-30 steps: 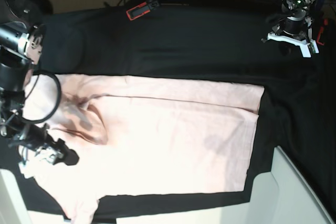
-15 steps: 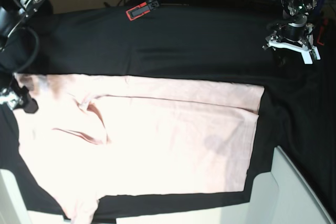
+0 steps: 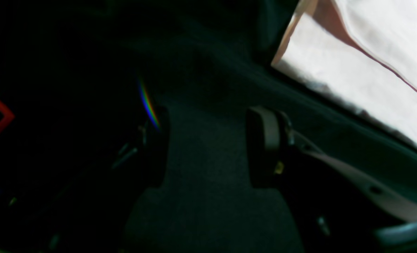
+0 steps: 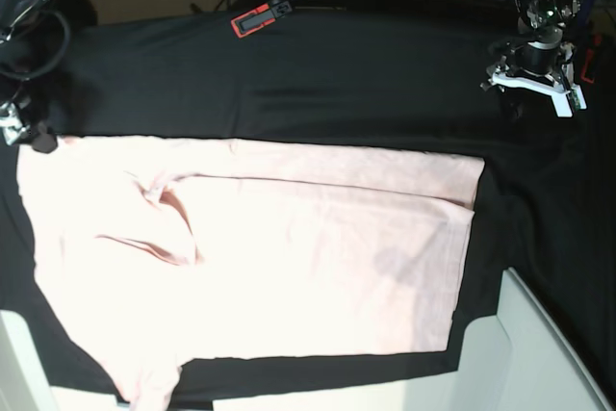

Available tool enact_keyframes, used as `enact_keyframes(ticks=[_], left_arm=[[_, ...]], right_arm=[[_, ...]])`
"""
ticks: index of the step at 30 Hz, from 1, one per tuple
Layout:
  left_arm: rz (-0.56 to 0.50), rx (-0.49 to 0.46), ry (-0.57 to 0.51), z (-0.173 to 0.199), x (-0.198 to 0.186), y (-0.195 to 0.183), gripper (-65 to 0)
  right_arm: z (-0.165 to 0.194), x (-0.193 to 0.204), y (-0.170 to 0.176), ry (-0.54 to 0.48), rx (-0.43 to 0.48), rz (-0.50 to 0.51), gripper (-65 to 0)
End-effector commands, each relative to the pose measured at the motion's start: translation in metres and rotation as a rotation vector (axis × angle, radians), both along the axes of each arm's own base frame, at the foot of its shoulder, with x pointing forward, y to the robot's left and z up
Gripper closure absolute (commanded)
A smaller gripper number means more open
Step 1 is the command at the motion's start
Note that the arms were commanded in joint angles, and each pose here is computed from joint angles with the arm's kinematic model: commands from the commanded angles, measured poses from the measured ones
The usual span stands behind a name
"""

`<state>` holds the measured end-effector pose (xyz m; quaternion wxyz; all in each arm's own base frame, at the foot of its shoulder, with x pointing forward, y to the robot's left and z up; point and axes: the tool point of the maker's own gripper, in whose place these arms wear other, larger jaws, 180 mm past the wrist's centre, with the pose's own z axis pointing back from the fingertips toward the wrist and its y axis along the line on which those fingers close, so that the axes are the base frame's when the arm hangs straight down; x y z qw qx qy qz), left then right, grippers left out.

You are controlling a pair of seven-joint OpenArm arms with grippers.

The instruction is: Fold the T-shirt properly

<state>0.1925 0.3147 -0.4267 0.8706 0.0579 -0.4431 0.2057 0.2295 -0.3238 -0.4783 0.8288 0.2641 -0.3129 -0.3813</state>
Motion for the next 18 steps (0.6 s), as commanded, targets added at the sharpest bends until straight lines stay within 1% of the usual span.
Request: enact_keyframes(ticks=[1, 4, 8, 11, 14, 18], left_arm=[[-0.004, 0.025, -0.035, 0.010, 0.005, 0.005, -35.1], [0.000, 0.025, -0.031, 0.010, 0.003, 0.006, -35.1], [0.004, 0.027, -0.032, 0.010, 0.003, 0.008, -35.1], [0.004, 0.027, -0.030, 0.010, 0.002, 0.008, -35.1], [0.004, 0.027, -0.030, 0.010, 0.002, 0.008, -35.1], [0.004, 0.027, -0.032, 0.010, 0.003, 0.008, -35.1]], right_arm=[[0.009, 0.008, -0.013, -0.044, -0.020, -0.020, -48.3], [0.000, 0.008, -0.012, -0.049, 0.001, -0.061, -48.5], [-0.001, 0.012, -0.023, -0.065, 0.002, -0.107, -48.5], [-0.004, 0.017, -0.025, -0.069, 0.022, -0.131, -48.5], [-0.004, 0.027, -0.021, -0.082, 0.049, -0.142, -48.5], [0.000, 0.037, -0.020, -0.102, 0.056, -0.142, -48.3]])
